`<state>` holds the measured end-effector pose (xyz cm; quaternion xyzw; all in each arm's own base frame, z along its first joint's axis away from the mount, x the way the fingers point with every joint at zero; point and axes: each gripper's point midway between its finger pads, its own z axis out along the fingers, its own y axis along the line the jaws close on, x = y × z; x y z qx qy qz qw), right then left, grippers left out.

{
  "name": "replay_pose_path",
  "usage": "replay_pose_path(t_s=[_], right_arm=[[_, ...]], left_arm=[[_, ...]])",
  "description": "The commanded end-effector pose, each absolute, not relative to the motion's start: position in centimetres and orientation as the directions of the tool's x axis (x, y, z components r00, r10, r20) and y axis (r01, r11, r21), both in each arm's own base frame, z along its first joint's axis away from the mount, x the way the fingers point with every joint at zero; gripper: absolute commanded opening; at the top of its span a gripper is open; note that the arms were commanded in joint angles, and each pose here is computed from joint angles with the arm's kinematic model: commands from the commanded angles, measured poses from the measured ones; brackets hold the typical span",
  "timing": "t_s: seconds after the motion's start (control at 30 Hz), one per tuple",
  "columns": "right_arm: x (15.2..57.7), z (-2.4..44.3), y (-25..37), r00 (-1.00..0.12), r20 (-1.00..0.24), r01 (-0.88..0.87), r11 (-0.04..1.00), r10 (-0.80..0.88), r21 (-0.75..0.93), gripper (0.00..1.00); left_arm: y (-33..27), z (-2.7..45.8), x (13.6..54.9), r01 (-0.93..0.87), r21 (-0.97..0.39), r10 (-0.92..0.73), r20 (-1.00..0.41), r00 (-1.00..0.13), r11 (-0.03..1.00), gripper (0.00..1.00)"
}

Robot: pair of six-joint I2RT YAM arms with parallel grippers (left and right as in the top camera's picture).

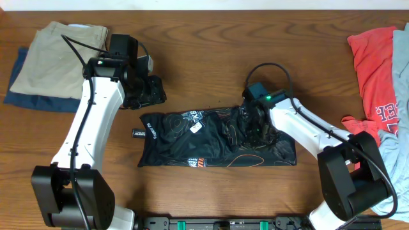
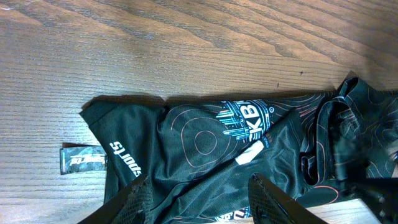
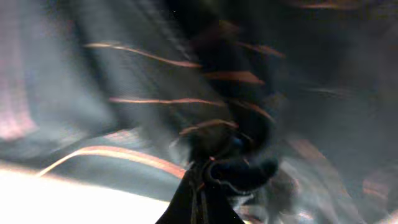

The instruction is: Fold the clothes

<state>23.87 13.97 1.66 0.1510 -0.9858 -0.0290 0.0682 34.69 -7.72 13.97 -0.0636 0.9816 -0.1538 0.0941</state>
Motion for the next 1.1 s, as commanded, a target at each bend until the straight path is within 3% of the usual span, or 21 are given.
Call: replay_pose_path(t_s=[0.0, 0.07, 0.2, 0.47, 0.5, 0.7, 0.8, 0.83, 1.07], right_arm=[[21.0, 3.7, 19.3, -0.825, 0.053, -0.490, 0.759, -0.563, 0.430, 0.02], [20.4, 4.1, 20.1, -0.797, 0.029, -0.517, 0.707, -0.603, 0.482, 0.06], [20.5, 4.0, 20.0, -0.795, 0.029, -0.523, 0.709, -0.606, 0.473, 0.22], [23.0, 4.0, 18.4, -0.859, 0.037, -0.475, 0.822, -0.511, 0.314, 0.18], [23.9, 4.6, 18.2, -0.871, 0.016, -0.467, 0.838, -0.491, 0.281, 0.18], [29.9, 9.9, 16.6, -0.919, -0.219, -0.353, 0.933, -0.329, 0.077, 0.23], [32.2, 11.9, 15.8, -0.909, -0.335, -0.271, 0.962, -0.247, 0.029, 0.38], [33.0, 12.2, 15.5, -0.905, -0.363, -0.245, 0.969, -0.221, 0.020, 0.38], [33.4, 9.6, 16.3, -0.929, -0.308, -0.231, 0.971, -0.204, 0.055, 0.35]], left_arm=[[-7.5, 13.7, 34.5, -0.097, -0.302, -0.150, -0.159, -0.976, 0.948, 0.52], [-7.5, 13.7, 34.5, -0.097, -0.302, -0.150, -0.159, -0.976, 0.948, 0.52], [-7.5, 13.7, 34.5, -0.096, -0.302, -0.150, -0.159, -0.976, 0.948, 0.52], [-7.5, 13.7, 34.5, -0.097, -0.302, -0.150, -0.159, -0.976, 0.949, 0.52], [-7.5, 13.7, 34.5, -0.097, -0.302, -0.150, -0.158, -0.976, 0.948, 0.59], [-7.5, 13.4, 34.3, -0.100, -0.299, -0.150, -0.150, -0.977, 0.949, 0.64], [-7.0, 12.9, 34.1, -0.107, -0.274, -0.152, -0.145, -0.978, 0.956, 0.65], [-6.9, 12.6, 33.9, -0.110, -0.268, -0.152, -0.139, -0.979, 0.957, 0.65], [-6.7, 11.6, 33.3, -0.119, -0.253, -0.153, -0.116, -0.981, 0.960, 0.66]])
